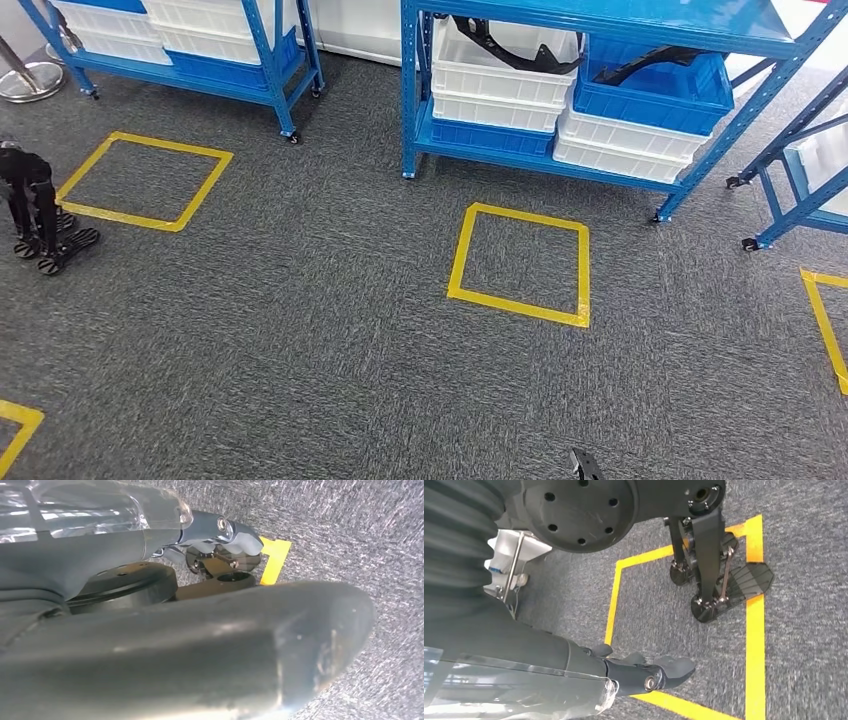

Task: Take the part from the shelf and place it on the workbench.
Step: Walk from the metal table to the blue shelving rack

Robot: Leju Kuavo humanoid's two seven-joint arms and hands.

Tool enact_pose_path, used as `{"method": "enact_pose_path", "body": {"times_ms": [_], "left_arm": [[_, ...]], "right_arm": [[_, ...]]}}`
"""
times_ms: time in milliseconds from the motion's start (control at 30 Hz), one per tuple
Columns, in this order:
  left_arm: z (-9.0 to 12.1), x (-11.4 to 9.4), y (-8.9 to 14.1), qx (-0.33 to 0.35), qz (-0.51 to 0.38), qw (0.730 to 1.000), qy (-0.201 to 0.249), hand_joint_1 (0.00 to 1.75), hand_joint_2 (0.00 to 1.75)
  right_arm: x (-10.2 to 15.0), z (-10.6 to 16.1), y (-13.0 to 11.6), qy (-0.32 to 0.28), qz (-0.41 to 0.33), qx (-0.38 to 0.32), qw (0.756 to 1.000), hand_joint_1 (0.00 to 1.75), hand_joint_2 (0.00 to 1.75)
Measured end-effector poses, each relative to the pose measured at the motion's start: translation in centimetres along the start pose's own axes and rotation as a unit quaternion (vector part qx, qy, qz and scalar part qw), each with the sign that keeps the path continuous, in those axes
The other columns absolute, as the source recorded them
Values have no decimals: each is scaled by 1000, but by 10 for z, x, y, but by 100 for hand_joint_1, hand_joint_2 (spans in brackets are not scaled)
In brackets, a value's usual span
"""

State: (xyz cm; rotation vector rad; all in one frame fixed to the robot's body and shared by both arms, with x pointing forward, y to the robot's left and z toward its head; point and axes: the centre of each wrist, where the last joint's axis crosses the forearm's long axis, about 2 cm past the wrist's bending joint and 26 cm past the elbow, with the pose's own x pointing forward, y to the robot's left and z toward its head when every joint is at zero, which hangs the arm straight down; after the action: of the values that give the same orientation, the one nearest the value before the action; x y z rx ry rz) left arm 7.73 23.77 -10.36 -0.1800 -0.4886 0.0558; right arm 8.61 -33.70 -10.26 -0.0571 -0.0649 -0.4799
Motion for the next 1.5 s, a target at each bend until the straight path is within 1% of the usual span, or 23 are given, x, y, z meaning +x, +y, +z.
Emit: {"method": "enact_pose_path", "body": {"times_ms": [267, 433, 567, 1033, 1167, 1300, 1400, 1500], "left_arm": [[0, -1, -1, -3, 0, 1000, 1, 0, 0], [0, -1, 0, -3, -1, 1000, 0, 0, 0], [-1, 2, 0, -4, -1, 1000, -4, 0, 0], [0, 0, 0, -5, 1, 1000, -3, 0, 0], [1, -3, -1, -6, 2, 1000, 0, 0, 0], [0, -1, -1, -6, 2, 1000, -1, 0, 0], [0, 0, -2, -8, 3, 1000, -3, 0, 0], [-1, 2, -3, -10, 3, 1000, -4, 0, 0]], "right_arm": [[-3, -1, -2, 1, 7, -6, 1000, 0, 0], [2, 0, 2, -5, 11, 1, 1000, 0, 0], [0, 0, 1, -3, 11, 1, 1000, 0, 0], [-2, 0, 0, -2, 13, -1, 1000, 0, 0], [3, 0, 0, -8, 13, -1, 1000, 0, 0], [-2, -1, -3, -4, 17, -5, 1000, 0, 0], [1, 0, -5, -6, 18, -8, 1000, 0, 0], [-2, -1, -8, -3, 22, -11, 1000, 0, 0]]}}
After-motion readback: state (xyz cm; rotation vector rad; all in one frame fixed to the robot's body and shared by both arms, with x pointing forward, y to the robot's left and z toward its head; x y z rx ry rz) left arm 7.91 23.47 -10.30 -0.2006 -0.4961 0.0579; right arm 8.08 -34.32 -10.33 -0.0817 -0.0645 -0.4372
